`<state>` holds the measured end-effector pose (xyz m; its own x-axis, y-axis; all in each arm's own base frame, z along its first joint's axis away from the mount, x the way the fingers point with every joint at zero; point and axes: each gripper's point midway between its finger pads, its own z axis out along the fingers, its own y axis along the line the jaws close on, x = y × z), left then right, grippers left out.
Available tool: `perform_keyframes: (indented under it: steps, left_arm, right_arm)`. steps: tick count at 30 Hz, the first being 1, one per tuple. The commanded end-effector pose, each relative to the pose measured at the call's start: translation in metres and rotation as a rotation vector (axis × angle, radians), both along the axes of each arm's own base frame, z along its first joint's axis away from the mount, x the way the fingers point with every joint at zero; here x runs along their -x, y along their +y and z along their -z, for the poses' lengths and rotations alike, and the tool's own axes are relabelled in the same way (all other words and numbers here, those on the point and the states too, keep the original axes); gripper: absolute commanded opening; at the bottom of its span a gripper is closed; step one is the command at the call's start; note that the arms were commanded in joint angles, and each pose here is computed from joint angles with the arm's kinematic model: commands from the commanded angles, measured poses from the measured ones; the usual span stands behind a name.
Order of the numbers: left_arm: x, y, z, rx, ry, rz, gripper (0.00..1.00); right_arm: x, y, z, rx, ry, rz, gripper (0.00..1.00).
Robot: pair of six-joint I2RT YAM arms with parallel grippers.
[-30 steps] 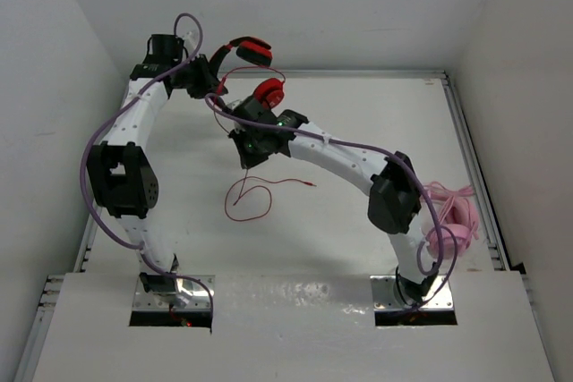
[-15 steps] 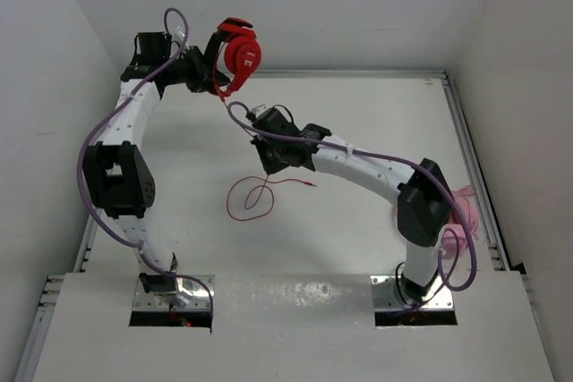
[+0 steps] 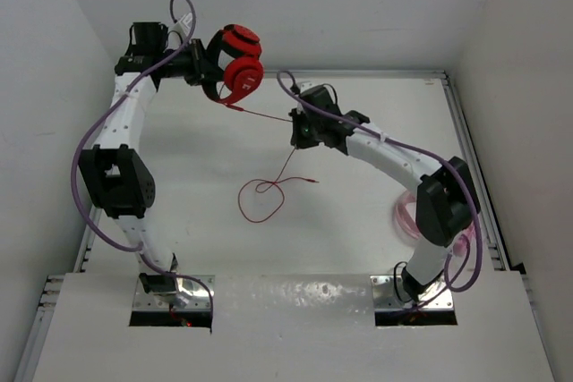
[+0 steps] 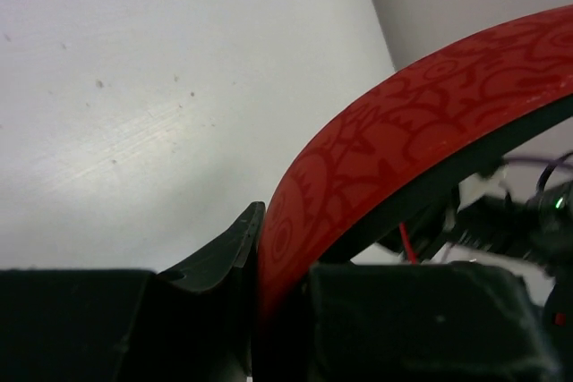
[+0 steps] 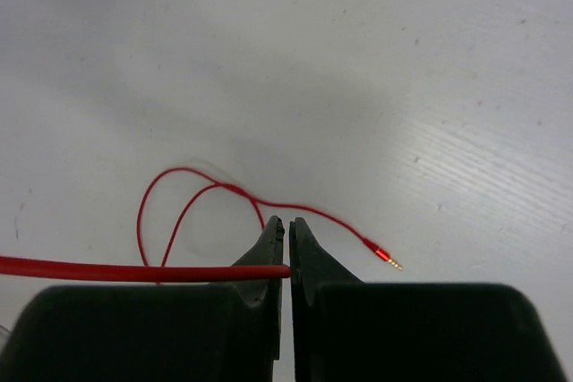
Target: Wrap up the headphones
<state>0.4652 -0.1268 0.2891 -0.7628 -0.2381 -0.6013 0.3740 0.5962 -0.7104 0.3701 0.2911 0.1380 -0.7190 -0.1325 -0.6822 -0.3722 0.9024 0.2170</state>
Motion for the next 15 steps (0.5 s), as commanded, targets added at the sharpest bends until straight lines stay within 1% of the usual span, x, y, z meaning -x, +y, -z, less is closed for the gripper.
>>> perform_keyframes:
  steps: [1, 2, 4, 5, 6, 7, 8, 9, 10, 11, 12, 14, 15]
  left_arm:
    - [0.027, -0.007, -0.052, -0.151, -0.283, 0.153, 0.0]
    - [0.032, -0.006, -0.045, -0.196, -0.3, 0.19, 0.0]
    - [0.04, -0.012, -0.041, -0.23, -0.321, 0.237, 0.0]
    - [0.048, -0.017, -0.036, -0.267, -0.339, 0.289, 0.0]
    - [0.047, -0.015, -0.027, -0.327, -0.338, 0.294, 0.0]
    - [0.053, -0.023, -0.021, -0.364, -0.342, 0.332, 0.0]
    - [0.058, -0.021, -0.008, -0.42, -0.34, 0.376, 0.0]
    - [0.058, -0.018, 0.004, -0.48, -0.33, 0.388, 0.0]
    - [0.063, -0.023, 0.013, -0.508, -0.322, 0.429, 0.0]
    - [0.069, -0.021, 0.023, -0.55, -0.327, 0.477, 0.0]
    - [0.073, -0.022, 0.035, -0.597, -0.309, 0.508, 0.0]
    - [0.08, -0.02, 0.051, -0.665, -0.302, 0.577, 0.0]
    - [0.08, -0.015, 0.063, -0.732, -0.279, 0.591, 0.0]
  right_arm:
    - [-0.031, -0.001, -0.035, -0.072, -0.088, -0.027, 0.0]
    - [-0.044, -0.004, -0.046, -0.089, -0.105, -0.021, 0.0]
    - [-0.051, -0.003, -0.048, -0.08, -0.094, -0.057, 0.0]
    - [-0.065, 0.0, -0.053, -0.08, -0.106, -0.06, 0.0]
    - [-0.068, 0.0, -0.054, -0.071, -0.101, -0.076, 0.0]
    - [-0.074, 0.0, -0.057, -0.07, -0.108, -0.077, 0.0]
    - [-0.087, -0.003, -0.067, -0.078, -0.131, -0.062, 0.0]
    - [-0.093, -0.005, -0.072, -0.085, -0.135, -0.06, 0.0]
    - [-0.102, -0.007, -0.088, -0.104, -0.169, -0.051, 0.0]
    - [-0.113, -0.016, -0.091, -0.108, -0.177, -0.027, 0.0]
    - [-0.121, -0.019, -0.108, -0.125, -0.208, -0.018, 0.0]
    - [-0.13, -0.03, -0.12, -0.128, -0.231, -0.009, 0.0]
    - [-0.13, -0.031, -0.123, -0.12, -0.234, -0.021, 0.0]
